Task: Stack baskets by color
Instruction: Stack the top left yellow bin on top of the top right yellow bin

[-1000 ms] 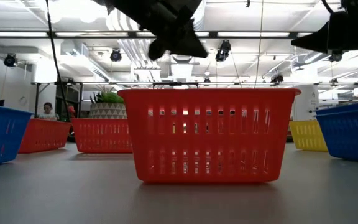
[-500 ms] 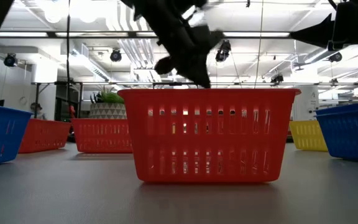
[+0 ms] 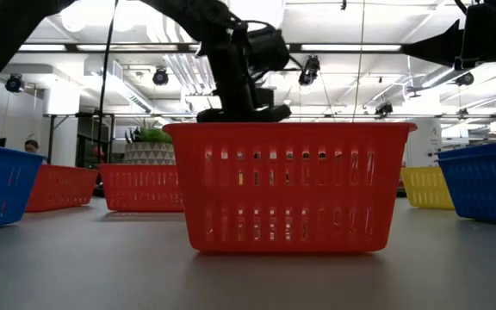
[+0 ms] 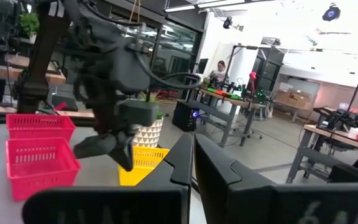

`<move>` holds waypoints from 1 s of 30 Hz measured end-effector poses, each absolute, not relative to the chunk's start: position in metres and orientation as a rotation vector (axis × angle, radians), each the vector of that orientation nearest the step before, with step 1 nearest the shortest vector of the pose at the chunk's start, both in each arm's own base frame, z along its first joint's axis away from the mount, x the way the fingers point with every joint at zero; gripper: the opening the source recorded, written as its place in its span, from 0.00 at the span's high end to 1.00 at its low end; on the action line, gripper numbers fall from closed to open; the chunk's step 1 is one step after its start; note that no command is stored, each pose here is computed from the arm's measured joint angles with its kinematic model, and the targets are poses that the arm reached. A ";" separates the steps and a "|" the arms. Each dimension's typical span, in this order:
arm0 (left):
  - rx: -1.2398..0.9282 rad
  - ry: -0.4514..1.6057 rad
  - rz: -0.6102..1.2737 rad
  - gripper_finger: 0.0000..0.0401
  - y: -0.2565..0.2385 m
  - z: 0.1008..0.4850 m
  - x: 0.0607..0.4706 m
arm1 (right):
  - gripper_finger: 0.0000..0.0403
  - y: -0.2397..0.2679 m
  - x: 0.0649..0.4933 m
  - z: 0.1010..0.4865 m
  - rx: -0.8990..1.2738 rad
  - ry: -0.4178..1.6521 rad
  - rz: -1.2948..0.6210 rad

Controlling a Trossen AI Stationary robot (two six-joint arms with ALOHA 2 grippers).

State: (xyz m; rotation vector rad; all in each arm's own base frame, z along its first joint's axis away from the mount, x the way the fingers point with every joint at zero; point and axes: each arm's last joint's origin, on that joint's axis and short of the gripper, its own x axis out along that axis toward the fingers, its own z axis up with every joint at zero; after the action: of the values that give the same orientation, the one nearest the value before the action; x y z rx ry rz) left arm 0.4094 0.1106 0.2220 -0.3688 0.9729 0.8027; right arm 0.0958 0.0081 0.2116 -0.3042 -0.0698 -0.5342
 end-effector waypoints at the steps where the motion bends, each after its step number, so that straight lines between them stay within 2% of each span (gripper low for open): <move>1: -0.364 0.977 0.809 1.00 0.117 0.222 0.408 | 0.98 0.008 0.096 0.211 -0.305 -0.069 -0.535; 7: -0.367 0.967 0.865 1.00 0.154 0.222 0.396 | 0.98 0.008 0.096 0.211 -0.308 -0.068 -0.534; 15: -0.363 0.970 0.886 0.99 0.171 0.221 0.390 | 0.98 0.008 0.096 0.211 -0.313 -0.065 -0.534; 18: -0.365 0.982 0.888 0.94 0.170 0.218 0.388 | 0.98 0.008 0.096 0.211 -0.317 -0.063 -0.534; 26: -0.367 0.974 0.888 0.73 0.170 0.217 0.389 | 0.98 0.008 0.096 0.211 -0.323 -0.060 -0.534; 30: -0.363 0.937 0.895 0.68 0.171 0.217 0.391 | 0.98 0.008 0.096 0.211 -0.325 -0.060 -0.534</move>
State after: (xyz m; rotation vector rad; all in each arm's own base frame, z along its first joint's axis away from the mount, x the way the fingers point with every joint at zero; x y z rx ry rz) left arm 0.3911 0.1711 0.2168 -0.3629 0.9367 0.8949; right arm 0.0960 0.0082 0.2109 -0.3248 -0.0596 -0.5339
